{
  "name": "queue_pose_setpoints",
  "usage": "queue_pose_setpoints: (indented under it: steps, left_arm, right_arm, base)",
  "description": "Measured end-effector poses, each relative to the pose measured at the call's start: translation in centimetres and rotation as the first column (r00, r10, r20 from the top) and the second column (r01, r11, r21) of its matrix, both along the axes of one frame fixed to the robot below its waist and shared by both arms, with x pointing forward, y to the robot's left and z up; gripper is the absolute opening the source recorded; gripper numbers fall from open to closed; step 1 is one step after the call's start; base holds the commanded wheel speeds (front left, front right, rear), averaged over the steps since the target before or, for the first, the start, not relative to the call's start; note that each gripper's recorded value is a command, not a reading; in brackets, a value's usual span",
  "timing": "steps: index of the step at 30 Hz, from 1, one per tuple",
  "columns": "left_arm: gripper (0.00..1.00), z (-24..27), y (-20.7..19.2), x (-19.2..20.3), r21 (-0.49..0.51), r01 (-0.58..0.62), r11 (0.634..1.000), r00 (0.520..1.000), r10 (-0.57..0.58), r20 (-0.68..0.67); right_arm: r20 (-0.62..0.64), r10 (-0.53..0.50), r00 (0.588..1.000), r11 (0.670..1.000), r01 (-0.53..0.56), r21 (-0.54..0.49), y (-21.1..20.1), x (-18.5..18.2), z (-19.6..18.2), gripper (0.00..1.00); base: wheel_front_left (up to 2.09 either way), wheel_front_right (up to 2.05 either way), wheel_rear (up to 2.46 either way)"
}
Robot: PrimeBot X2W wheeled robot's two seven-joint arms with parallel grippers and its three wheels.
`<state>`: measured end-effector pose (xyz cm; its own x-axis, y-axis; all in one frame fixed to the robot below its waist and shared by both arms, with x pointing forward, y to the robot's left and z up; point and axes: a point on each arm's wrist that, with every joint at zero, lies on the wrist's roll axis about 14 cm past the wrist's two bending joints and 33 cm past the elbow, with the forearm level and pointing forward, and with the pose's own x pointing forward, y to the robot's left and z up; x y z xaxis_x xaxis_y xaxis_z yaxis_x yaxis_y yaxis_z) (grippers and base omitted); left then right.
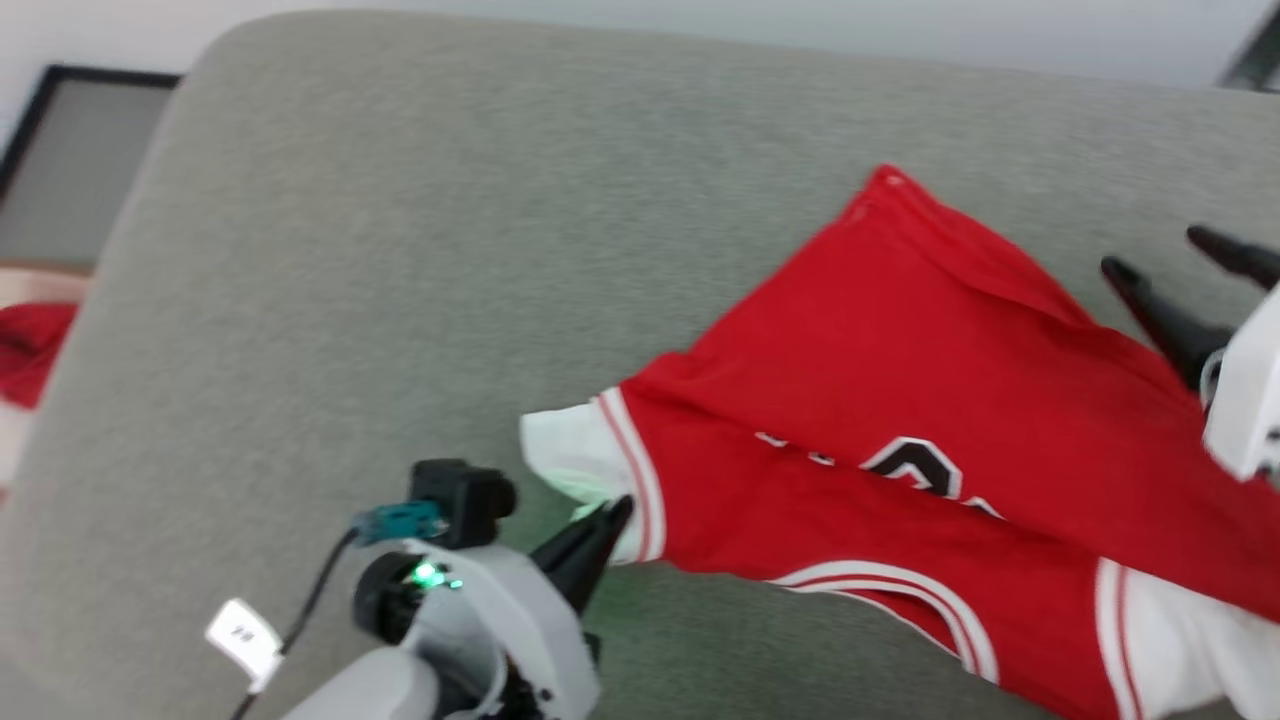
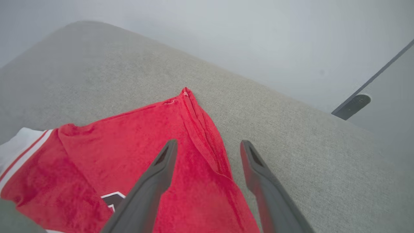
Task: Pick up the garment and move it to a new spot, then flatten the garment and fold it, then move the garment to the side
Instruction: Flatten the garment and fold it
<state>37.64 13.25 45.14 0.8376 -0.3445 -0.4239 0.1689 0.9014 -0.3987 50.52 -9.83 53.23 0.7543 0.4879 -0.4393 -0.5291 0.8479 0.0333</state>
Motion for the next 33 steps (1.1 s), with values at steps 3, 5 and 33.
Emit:
queue_pose_setpoints:
  steps: [3, 5, 33]
  left_arm:
    - [0.00, 0.2, -0.2, -0.2, -0.005, 0.003, 1.000, 1.000, -0.003, 0.008]
    - [0.00, 0.2, -0.1, -0.4, -0.008, -0.003, 1.000, 1.000, 0.003, 0.009]
    - [0.00, -3.3, 2.5, -0.2, -0.005, -0.130, 0.992, 0.991, 0.129, -0.045]
  right_arm:
    - [-0.024, 0.039, 0.999, 0.999, -0.040, -0.031, 1.5, 2.0, -0.2, 1.00]
    - [-0.041, 0.067, 0.997, 0.996, -0.069, -0.051, 2.8, 3.2, -0.5, 1.00]
    - [-0.598, 0.007, 0.802, 0.902, -0.263, -0.342, 9.3, 9.6, -14.7, 1.00]
  base:
    - [0.00, 0.00, 0.00]
    - [0.00, 0.00, 0.00]
    - [0.00, 0.00, 0.00]
